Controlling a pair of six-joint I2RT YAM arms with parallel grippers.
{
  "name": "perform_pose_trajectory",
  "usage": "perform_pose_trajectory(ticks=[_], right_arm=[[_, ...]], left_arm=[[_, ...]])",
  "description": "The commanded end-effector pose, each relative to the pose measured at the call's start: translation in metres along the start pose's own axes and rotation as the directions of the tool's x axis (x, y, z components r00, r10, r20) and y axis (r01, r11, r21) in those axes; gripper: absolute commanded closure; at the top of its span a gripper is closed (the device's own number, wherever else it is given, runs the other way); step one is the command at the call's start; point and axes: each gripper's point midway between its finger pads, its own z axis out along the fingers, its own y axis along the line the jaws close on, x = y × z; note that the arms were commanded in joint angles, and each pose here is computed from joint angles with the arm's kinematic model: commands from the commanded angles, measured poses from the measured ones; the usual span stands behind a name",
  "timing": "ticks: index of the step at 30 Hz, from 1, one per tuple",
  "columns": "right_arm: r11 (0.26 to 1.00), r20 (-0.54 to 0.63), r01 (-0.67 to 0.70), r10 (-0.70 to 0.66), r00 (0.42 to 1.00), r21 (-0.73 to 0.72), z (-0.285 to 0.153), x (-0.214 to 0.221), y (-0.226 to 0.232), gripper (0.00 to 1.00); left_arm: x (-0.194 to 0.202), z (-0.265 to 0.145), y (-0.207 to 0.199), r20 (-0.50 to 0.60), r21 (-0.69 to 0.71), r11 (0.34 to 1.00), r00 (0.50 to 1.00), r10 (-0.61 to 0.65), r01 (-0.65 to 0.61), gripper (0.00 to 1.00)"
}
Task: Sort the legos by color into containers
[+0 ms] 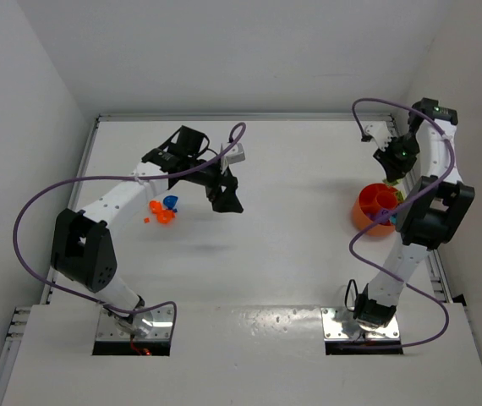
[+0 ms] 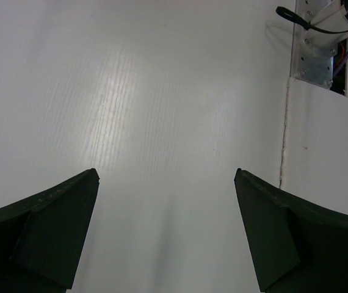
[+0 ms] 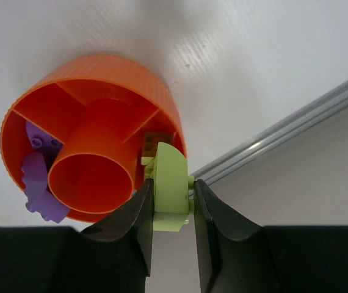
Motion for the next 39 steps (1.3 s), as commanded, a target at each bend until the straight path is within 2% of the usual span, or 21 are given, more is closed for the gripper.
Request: perform_pose_trajectory(ticks=[1,9,18,21,23,24,26,28,30,32,33,34,35,36,37,38,39], right_arm=[[0.999,-0.006,0.039,-0.039,0.999,-0.015,0.005,-0.002,0.008,0.97],[0.999,-0.012,0.034,-0.035,0.999,-0.035,0.018,0.002,0.009,0.93],[0.999,-0.021,0.034,-0.035,0.999,-0.033,0.017,0.003,0.009,0.59],[0.999,-0.015,0.039,-0.039,0.999,-0.013,0.011,0.001,0.006,0.51],[0.999,0.000,0.032,-0.032,0.999,-0.006,0.000,-0.003,0.010,0.50],[0.999,0.023,0.036,-0.036,0.999,0.006,-0.005,-0.008,0.008,0.50],[1.000,0.089,0.004,-0.007,0.996,0.027,-0.017,-0.018,0.007,0.50],[0.997,0.170,-0.012,-0.002,0.985,0.081,-0.043,-0.038,0.001,0.50],[0.993,0.309,-0.047,0.010,0.951,0.111,-0.079,-0.066,0.008,0.50],[0.983,0.421,-0.075,-0.003,0.907,0.168,-0.108,-0.089,0.007,0.50],[0.986,0.486,-0.111,0.035,0.873,0.128,-0.112,-0.103,0.020,0.50],[0.983,0.531,-0.127,0.039,0.847,0.131,-0.121,-0.111,0.026,0.48],[0.982,0.609,-0.123,0.013,0.793,0.140,-0.134,-0.123,0.038,0.32],[0.980,0.641,-0.146,0.026,0.767,0.136,-0.138,-0.127,0.044,0.26],[0.975,0.668,-0.201,0.091,0.738,0.090,-0.138,-0.132,0.053,0.23],[0.980,0.702,-0.193,0.097,0.706,0.058,-0.140,-0.138,0.062,0.18],[0.980,0.716,-0.197,0.118,0.688,0.028,-0.136,-0.138,0.072,0.18]], left_arm=[[-0.015,-0.005,-0.001,0.052,0.008,1.000,0.998,0.024,-0.025,0.00],[-0.015,-0.005,-0.001,0.052,0.008,1.000,0.998,0.024,-0.025,0.00],[-0.011,-0.004,0.003,0.037,-0.009,1.000,0.999,-0.010,0.011,0.00],[-0.013,-0.004,0.015,0.039,-0.078,0.996,0.998,-0.050,0.053,0.00],[-0.013,-0.011,0.027,0.040,-0.155,0.984,0.996,-0.086,0.091,0.00],[-0.012,-0.012,0.030,0.036,-0.174,0.980,0.995,-0.096,0.101,0.00],[-0.027,-0.030,0.041,0.095,-0.260,0.957,0.990,-0.109,0.130,0.00],[-0.033,-0.050,0.054,0.135,-0.352,0.925,0.986,-0.101,0.143,0.00],[-0.044,-0.082,0.068,0.211,-0.460,0.868,0.973,-0.096,0.186,0.00],[-0.036,-0.101,0.081,0.224,-0.549,0.794,0.961,-0.160,0.260,0.00],[-0.027,-0.119,0.095,0.218,-0.647,0.705,0.956,-0.196,0.293,0.00],[-0.024,-0.125,0.096,0.189,-0.670,0.693,0.963,-0.190,0.268,0.00],[-0.009,-0.131,0.097,0.100,-0.686,0.702,0.980,-0.172,0.192,0.00],[0.000,-0.136,0.097,0.057,-0.680,0.715,0.984,-0.168,0.161,0.00],[0.010,-0.134,0.091,0.019,-0.665,0.734,0.986,-0.165,0.135,0.00],[0.022,-0.138,0.094,-0.011,-0.684,0.719,0.983,-0.184,0.127,0.00],[0.033,-0.146,0.094,-0.043,-0.700,0.706,0.981,-0.189,0.105,0.00]])
